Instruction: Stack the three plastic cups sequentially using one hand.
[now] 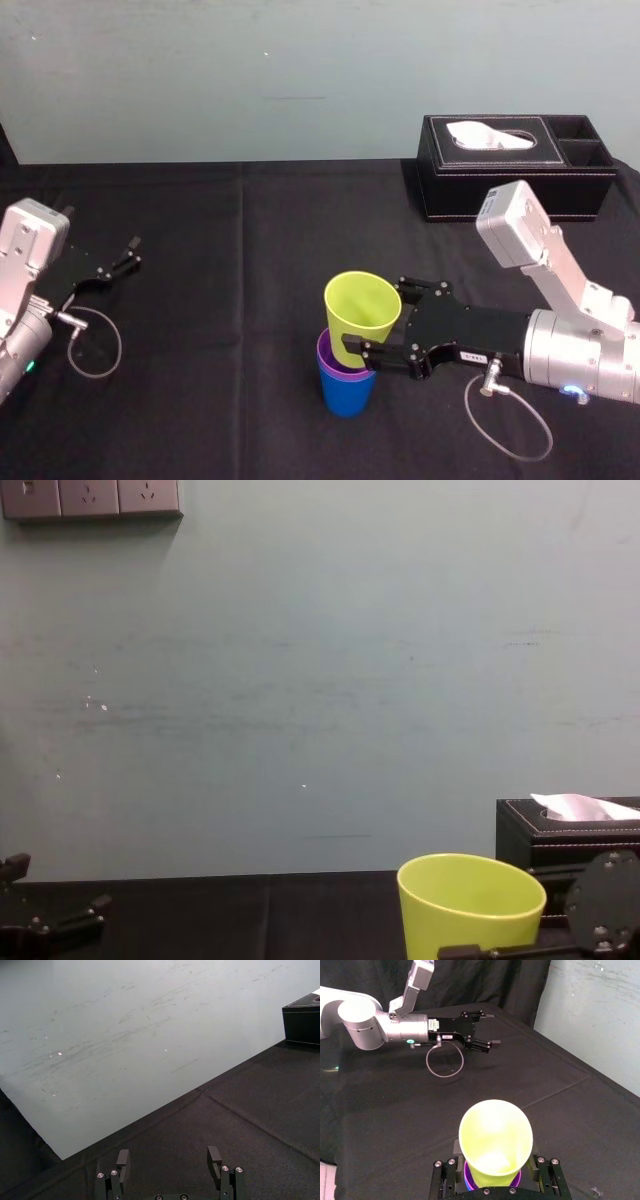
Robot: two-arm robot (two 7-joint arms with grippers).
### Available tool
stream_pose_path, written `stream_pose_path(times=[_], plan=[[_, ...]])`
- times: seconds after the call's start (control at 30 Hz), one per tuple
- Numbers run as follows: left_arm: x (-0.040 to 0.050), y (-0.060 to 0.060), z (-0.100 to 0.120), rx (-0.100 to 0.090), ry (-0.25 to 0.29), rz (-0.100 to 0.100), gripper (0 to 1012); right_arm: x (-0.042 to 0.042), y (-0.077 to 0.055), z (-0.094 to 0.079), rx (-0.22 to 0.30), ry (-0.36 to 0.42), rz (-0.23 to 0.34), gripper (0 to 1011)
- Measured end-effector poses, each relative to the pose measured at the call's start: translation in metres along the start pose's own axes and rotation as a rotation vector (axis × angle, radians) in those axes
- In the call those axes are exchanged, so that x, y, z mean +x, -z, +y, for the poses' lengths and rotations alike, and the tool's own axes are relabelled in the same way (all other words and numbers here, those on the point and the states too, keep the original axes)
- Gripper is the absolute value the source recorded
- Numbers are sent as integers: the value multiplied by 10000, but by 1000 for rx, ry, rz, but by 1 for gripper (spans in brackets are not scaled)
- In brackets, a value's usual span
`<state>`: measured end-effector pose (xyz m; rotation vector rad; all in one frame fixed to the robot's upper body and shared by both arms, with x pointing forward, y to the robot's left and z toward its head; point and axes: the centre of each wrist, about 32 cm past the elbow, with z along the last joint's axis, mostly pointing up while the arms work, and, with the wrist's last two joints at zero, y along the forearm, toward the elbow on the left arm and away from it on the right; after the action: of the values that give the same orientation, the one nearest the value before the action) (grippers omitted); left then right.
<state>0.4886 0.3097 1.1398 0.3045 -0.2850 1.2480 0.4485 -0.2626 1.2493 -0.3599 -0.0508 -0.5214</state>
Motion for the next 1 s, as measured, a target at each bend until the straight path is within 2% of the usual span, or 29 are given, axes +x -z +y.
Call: stream_pose_path(times=[1.0], plan=[[0, 0, 0, 0, 0, 0, 1010, 3, 55, 60, -22, -8, -5, 726]])
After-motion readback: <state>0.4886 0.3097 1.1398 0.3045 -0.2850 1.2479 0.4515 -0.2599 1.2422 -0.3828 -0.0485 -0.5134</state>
